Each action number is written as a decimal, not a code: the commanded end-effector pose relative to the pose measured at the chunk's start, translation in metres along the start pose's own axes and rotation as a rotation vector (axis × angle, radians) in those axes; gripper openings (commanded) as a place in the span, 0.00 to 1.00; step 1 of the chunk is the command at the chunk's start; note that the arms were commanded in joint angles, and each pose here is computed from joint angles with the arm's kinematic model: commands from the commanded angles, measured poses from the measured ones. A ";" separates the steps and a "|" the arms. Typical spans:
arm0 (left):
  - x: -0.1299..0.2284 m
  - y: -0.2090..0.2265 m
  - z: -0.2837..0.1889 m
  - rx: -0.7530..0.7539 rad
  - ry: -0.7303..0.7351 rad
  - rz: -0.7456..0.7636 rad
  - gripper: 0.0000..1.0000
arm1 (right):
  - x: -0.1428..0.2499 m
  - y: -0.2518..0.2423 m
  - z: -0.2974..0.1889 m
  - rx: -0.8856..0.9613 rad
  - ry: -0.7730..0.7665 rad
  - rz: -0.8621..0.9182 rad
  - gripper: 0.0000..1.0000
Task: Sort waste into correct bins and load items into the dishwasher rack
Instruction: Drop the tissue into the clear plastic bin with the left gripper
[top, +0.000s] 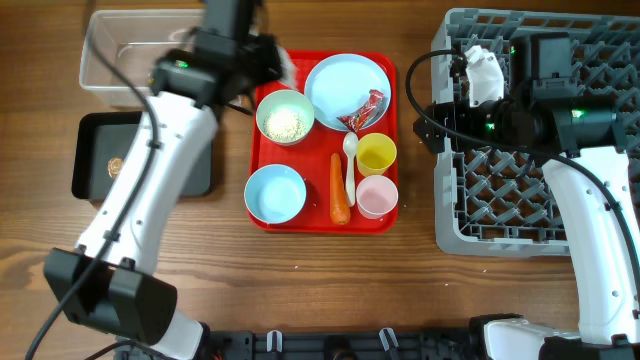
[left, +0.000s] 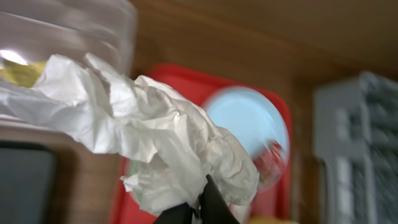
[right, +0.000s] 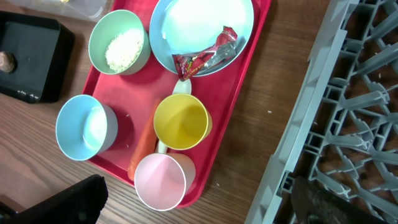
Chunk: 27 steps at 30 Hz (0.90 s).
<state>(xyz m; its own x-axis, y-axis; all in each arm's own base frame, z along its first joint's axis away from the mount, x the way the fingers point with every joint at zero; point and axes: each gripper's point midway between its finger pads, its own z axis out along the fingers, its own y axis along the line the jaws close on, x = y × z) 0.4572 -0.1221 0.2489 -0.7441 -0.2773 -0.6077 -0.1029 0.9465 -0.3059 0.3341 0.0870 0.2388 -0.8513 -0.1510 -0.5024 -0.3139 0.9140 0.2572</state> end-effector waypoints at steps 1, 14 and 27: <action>-0.041 0.065 0.012 -0.144 -0.101 -0.014 0.04 | 0.001 0.000 0.004 0.006 0.010 0.005 0.97; -0.059 0.142 0.105 -0.229 -0.129 -0.069 1.00 | 0.001 -0.001 0.004 0.007 0.007 0.012 0.97; -0.001 0.052 0.064 0.047 0.113 -0.008 1.00 | 0.000 -0.001 0.004 0.007 0.005 0.027 0.97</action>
<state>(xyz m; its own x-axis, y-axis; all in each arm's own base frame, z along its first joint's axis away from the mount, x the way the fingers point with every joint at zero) 0.5193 -0.0398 0.1780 -0.7472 -0.3298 -0.5770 -0.1913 0.9382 -0.2885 0.3345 0.0870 0.2390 -0.8551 -0.1370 -0.5001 -0.3012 0.9163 0.2641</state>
